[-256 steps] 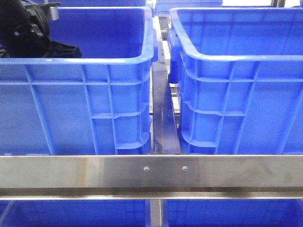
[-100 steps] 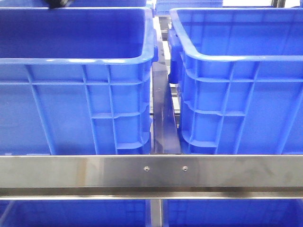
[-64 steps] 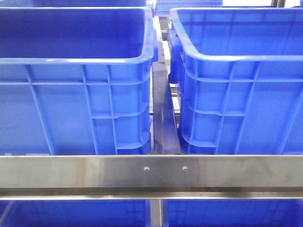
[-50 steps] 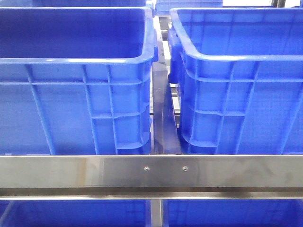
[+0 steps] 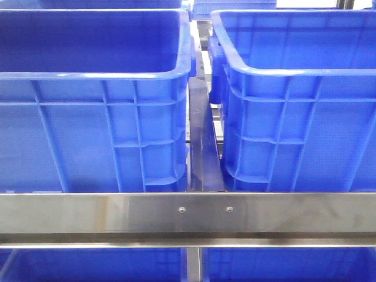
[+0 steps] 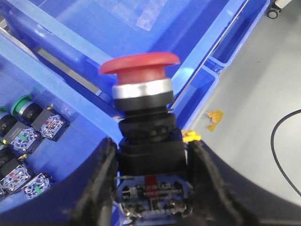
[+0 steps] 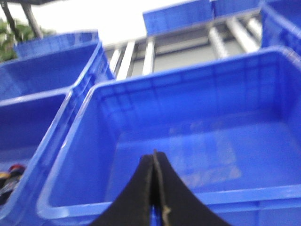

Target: Pick red and yellow buttons and place in box

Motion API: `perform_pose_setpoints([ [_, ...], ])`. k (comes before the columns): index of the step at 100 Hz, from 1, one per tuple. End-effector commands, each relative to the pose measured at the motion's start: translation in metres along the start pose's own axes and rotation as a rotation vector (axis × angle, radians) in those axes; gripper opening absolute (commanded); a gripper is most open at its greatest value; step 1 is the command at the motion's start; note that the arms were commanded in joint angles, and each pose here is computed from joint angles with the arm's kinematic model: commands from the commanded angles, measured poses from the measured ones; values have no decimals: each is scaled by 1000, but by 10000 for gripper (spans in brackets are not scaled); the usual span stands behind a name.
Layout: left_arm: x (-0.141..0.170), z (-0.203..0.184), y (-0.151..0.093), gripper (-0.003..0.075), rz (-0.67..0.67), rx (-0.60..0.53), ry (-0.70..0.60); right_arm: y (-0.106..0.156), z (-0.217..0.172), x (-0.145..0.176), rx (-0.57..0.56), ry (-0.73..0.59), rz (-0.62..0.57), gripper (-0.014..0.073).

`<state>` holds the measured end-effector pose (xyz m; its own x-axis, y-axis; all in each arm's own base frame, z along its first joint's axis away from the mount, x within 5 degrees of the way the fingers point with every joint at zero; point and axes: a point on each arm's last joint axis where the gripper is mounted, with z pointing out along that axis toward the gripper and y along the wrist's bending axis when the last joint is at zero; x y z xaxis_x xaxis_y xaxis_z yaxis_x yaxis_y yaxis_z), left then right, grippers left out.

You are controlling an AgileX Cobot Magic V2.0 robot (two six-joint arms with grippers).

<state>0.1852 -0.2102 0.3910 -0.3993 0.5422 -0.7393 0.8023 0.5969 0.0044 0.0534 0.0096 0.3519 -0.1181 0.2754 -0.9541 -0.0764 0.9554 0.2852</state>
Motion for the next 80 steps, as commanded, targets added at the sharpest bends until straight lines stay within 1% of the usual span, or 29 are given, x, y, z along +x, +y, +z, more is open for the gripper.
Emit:
perform_pose_setpoints([
  [1,-15,-21,-3,-19,3,0,-128,9,7,-25,-31,-8,46,-68],
  [22,-14,-21,-3,-19,3,0,-127,13,33,-25,-66,94,178,-64],
  [29,-14,-21,-3,-19,3,0,-127,13,38,-23,-71,125,205,-36],
  [33,-14,-21,-3,-19,3,0,-127,13,40,-22,-74,144,219,6],
  [38,-14,-21,-3,-19,3,0,-127,14,43,-20,-79,165,239,83],
  [43,-14,-21,-3,-19,3,0,-127,14,45,-19,-83,183,256,195],
  [45,-14,-21,-3,-19,3,0,-127,15,46,-19,-86,187,264,225],
  [50,-14,-21,-3,-19,3,0,-127,15,48,-18,-93,200,283,347],
  [57,-14,-21,-3,-19,3,0,-127,18,49,-18,-114,209,332,470],
  [64,-14,-21,-3,-19,3,0,-127,20,52,-18,-140,221,393,522],
  [80,-14,-21,-3,-19,3,0,-127,29,67,-17,-239,281,448,519],
])
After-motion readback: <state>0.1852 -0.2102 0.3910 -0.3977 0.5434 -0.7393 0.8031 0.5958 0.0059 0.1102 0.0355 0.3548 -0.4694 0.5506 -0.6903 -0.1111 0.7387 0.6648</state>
